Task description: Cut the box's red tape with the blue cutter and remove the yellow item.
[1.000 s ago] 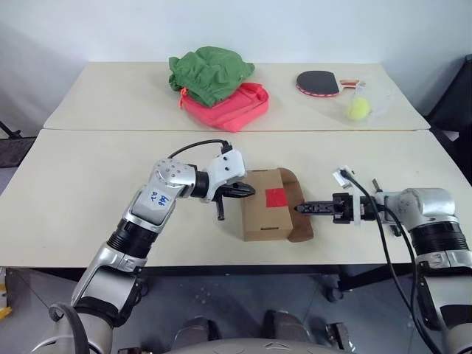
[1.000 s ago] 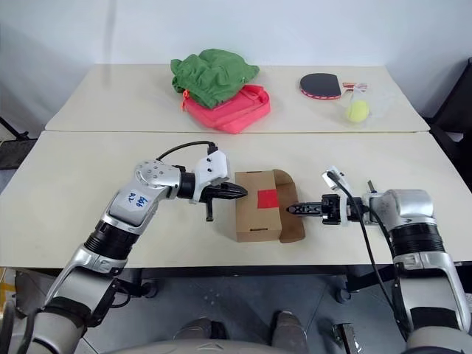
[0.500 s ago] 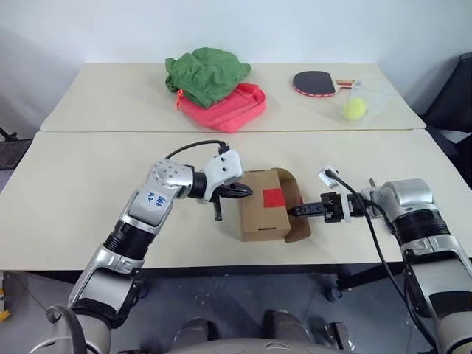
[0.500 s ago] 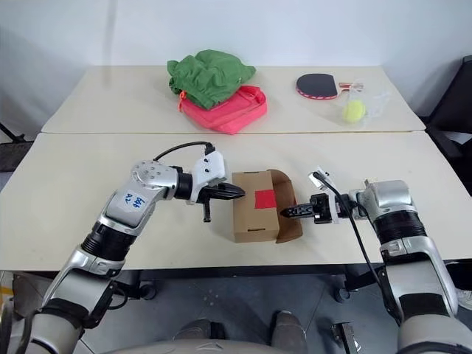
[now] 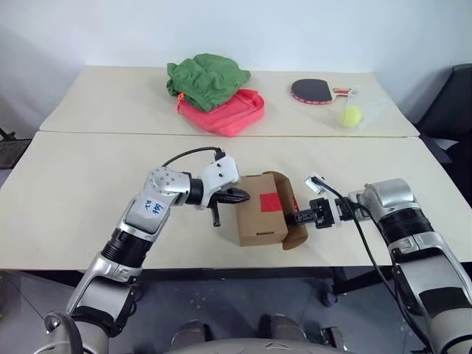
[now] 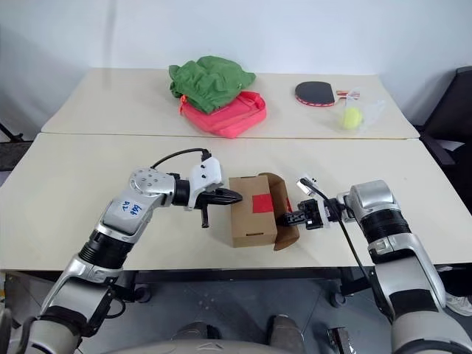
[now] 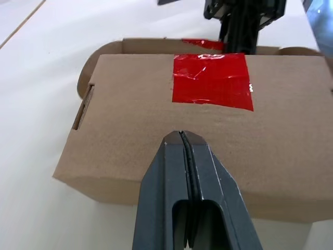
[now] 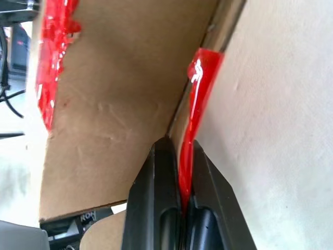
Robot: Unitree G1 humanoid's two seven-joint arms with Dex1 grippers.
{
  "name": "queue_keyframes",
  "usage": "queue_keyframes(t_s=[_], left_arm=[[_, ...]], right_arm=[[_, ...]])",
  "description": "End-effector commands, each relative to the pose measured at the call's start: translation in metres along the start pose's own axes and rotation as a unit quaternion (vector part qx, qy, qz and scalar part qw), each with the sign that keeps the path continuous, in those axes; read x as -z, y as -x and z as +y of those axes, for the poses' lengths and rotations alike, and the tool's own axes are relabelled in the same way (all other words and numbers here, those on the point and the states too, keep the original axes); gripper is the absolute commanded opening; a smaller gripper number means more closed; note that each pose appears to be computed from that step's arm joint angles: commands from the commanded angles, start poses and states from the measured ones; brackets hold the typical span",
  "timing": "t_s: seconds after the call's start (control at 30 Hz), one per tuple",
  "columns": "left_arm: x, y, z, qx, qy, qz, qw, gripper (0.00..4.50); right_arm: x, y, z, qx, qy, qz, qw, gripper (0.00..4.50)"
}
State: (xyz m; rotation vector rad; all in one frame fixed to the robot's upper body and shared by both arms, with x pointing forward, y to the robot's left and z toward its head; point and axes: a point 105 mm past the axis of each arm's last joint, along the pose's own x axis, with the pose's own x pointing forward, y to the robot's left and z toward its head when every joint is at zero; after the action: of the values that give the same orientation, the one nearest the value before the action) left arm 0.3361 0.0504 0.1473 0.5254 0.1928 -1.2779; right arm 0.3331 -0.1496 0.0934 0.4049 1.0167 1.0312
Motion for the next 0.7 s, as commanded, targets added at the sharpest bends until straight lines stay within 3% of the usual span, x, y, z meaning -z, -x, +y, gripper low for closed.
queue_keyframes(t_s=[0.03, 0.33, 0.7], left_arm=[[0.02, -0.021, -0.025, 0.051, 0.022, 0.023, 0.998, 0.0], [0.007, -0.057, -0.044, 0.089, 0.018, -0.025, 0.996, 0.0], [-0.033, -0.115, -0.082, 0.152, 0.004, -0.094, 0.984, 0.0]], right_arm=[[0.019, 0.011, -0.01, 0.023, -0.038, 0.012, 0.999, 0.02], [0.011, 0.065, 0.005, 0.079, -0.052, -0.033, 0.995, 0.02], [0.031, 0.144, 0.03, 0.181, -0.052, -0.047, 0.981, 0.02]])
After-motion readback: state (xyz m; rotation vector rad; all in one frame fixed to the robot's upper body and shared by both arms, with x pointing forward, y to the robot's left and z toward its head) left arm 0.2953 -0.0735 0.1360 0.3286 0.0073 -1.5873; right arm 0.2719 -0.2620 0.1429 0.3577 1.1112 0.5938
